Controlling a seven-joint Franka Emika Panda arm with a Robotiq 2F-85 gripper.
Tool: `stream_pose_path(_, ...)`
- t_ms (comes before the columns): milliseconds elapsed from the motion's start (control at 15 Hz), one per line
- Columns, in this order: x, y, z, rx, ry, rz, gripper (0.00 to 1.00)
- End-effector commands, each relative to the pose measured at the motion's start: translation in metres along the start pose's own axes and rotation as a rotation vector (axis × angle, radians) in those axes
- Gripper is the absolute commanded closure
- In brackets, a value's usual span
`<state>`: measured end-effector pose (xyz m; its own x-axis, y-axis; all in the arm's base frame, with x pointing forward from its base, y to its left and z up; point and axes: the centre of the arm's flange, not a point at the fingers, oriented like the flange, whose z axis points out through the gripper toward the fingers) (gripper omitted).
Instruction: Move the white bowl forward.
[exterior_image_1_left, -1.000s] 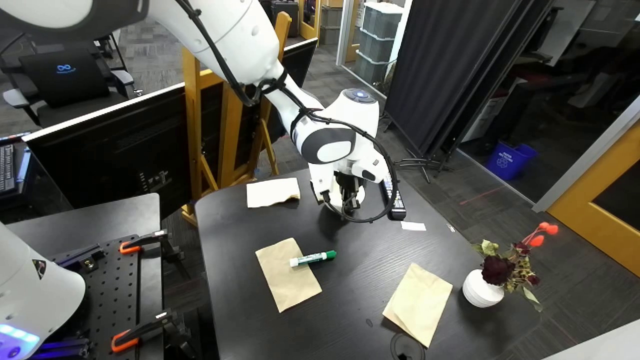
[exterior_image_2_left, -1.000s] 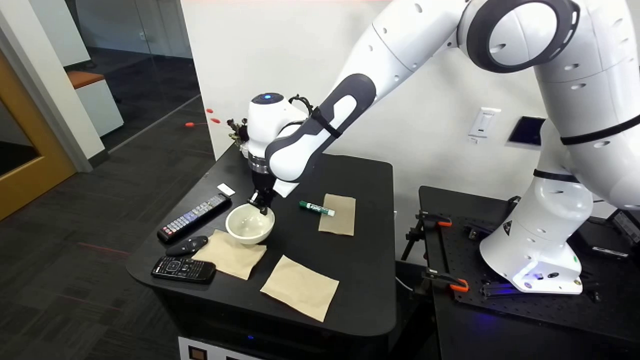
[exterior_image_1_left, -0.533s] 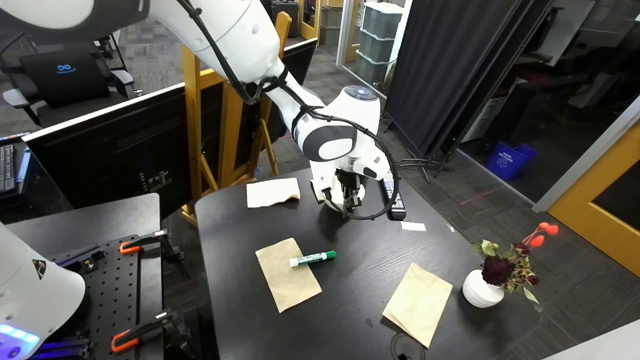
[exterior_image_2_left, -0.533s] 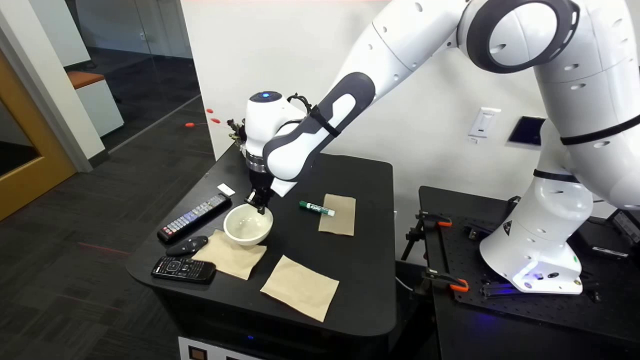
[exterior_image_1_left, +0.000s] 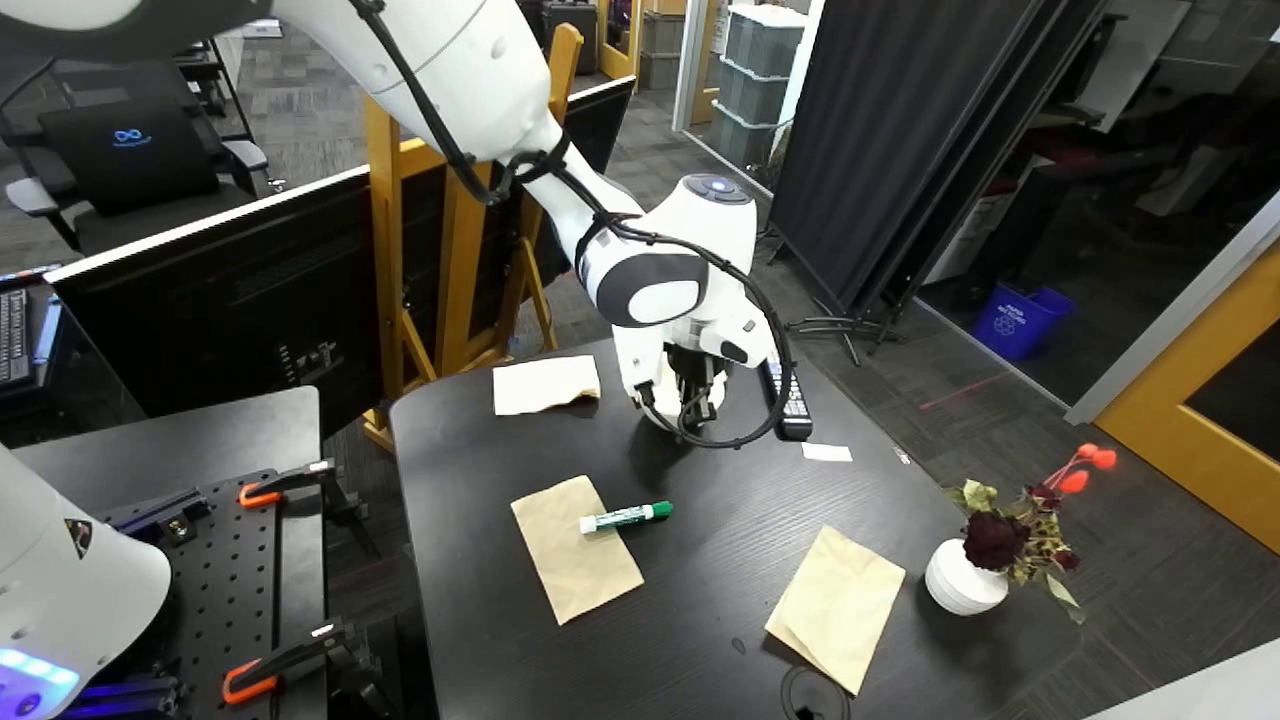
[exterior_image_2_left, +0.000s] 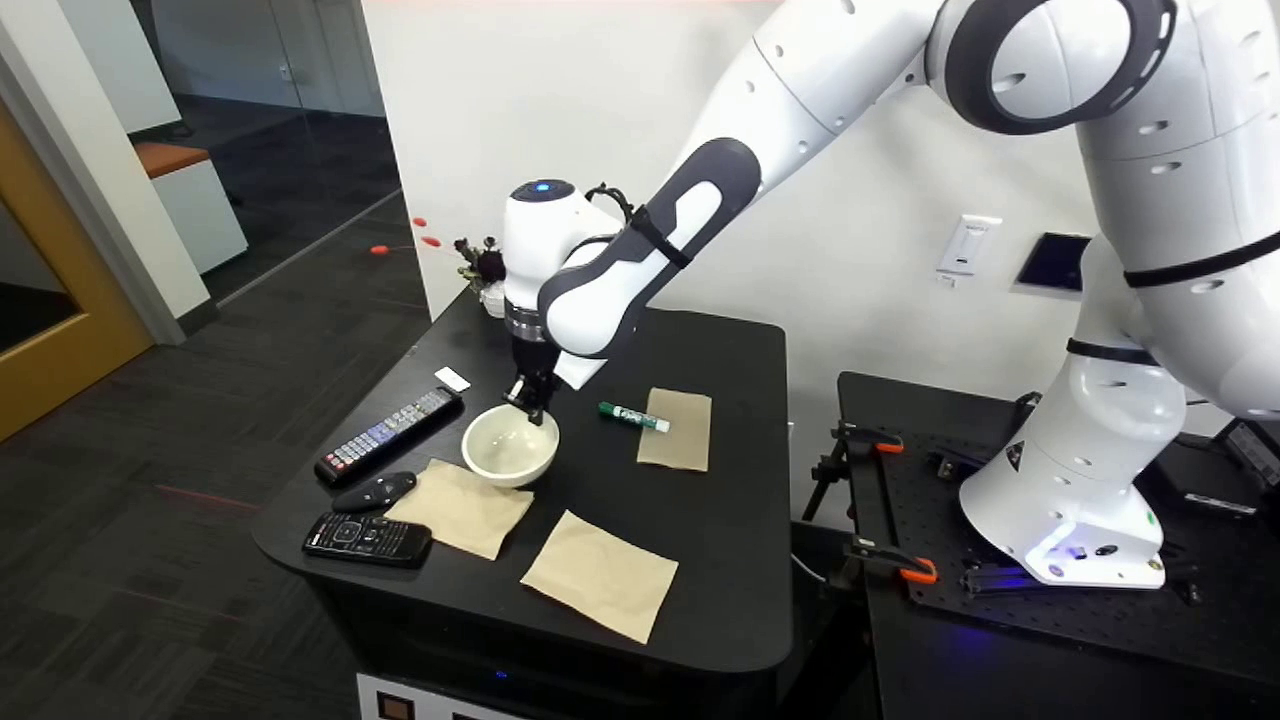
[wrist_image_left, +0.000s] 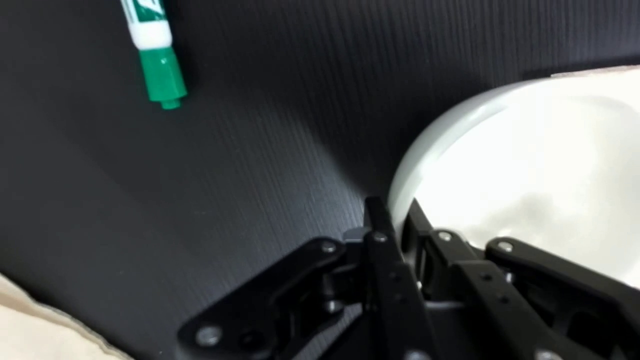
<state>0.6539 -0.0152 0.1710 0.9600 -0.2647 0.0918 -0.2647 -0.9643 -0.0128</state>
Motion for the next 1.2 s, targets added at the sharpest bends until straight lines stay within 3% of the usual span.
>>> stream_pose_path(0, -0.033, 0.014, -0.018, -0.012, -0.049, -0.002, 0.97)
stream_pose_path(533, -0.092, 0.029, -0.028, -0.010, -0.132, -0.070, 0.97)
stream_pose_path(1133, -0.157, 0.031, -0.026, 0.039, -0.191, -0.295, 0.97)
